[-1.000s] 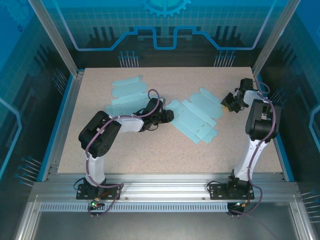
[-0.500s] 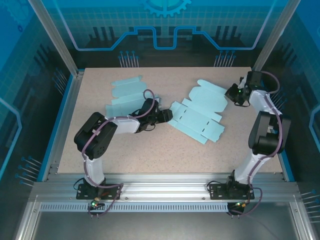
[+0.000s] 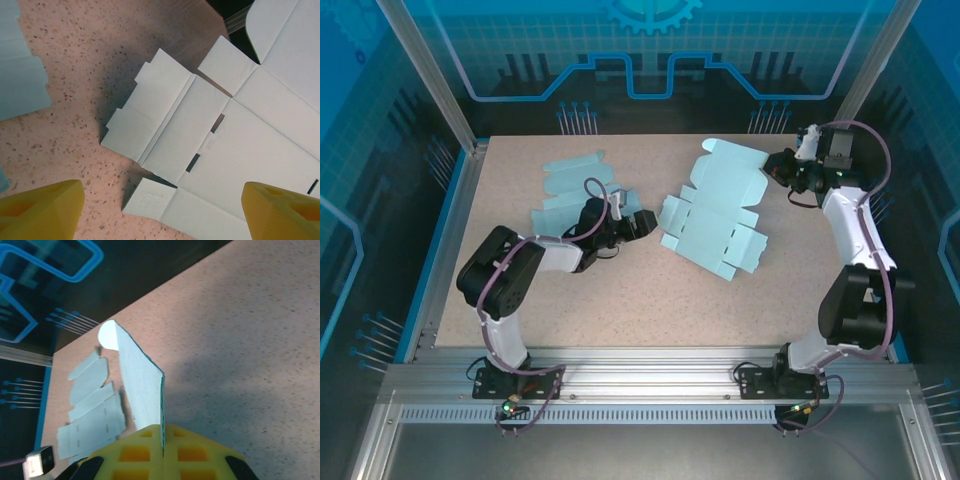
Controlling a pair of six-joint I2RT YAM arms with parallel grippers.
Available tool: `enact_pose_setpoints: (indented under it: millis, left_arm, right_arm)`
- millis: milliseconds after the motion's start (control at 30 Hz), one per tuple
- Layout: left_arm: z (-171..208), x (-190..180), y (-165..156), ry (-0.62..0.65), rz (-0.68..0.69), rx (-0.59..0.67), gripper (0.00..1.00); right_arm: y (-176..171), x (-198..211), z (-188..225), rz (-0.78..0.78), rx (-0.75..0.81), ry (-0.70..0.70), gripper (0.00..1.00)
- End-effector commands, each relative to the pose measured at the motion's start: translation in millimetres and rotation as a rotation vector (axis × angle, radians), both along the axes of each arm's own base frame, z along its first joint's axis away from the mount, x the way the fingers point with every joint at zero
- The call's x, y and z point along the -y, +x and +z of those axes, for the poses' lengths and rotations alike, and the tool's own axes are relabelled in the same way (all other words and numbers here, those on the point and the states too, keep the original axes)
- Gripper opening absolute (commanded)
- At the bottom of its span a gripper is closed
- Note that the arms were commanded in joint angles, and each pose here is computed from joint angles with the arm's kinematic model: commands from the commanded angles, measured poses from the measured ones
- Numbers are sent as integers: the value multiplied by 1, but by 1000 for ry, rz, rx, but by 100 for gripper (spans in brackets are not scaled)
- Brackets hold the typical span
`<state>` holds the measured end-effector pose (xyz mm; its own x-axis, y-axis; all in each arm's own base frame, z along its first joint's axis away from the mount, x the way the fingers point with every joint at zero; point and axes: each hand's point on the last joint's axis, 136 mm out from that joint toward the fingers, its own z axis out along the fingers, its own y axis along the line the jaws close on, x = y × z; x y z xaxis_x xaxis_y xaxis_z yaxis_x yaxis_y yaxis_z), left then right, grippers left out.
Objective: Fold the paper box
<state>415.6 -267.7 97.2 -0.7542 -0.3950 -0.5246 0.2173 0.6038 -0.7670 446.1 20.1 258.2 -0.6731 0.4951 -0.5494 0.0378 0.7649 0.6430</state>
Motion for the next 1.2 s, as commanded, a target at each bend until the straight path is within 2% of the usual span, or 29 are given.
enact_pose_setpoints:
  millis: [0,233,467,600,733,967,1167]
  left_arm:
    - [23,13,-3,-96,-61,65,85]
    - [40,19,-7,-153,-98,112,88]
    - [61,36,-11,-285,-167,185,92]
    - [68,46,-16,-284,-206,217,93]
    - [79,49,-18,-311,-223,252,95]
    - [102,51,-17,-437,-230,307,97]
    - [113,58,-16,-430,-238,344,97]
  right_arm:
    - [-11,-20,64,54,145,25,0]
    - [-27,-33,130,53,275,35,0]
    - [-43,-52,181,102,361,38,0]
    - [-52,-63,204,130,407,50,0]
    - [-63,-72,223,147,449,57,0]
    - [-75,-82,243,154,501,60,0]
    - [-81,-90,253,171,522,84,0]
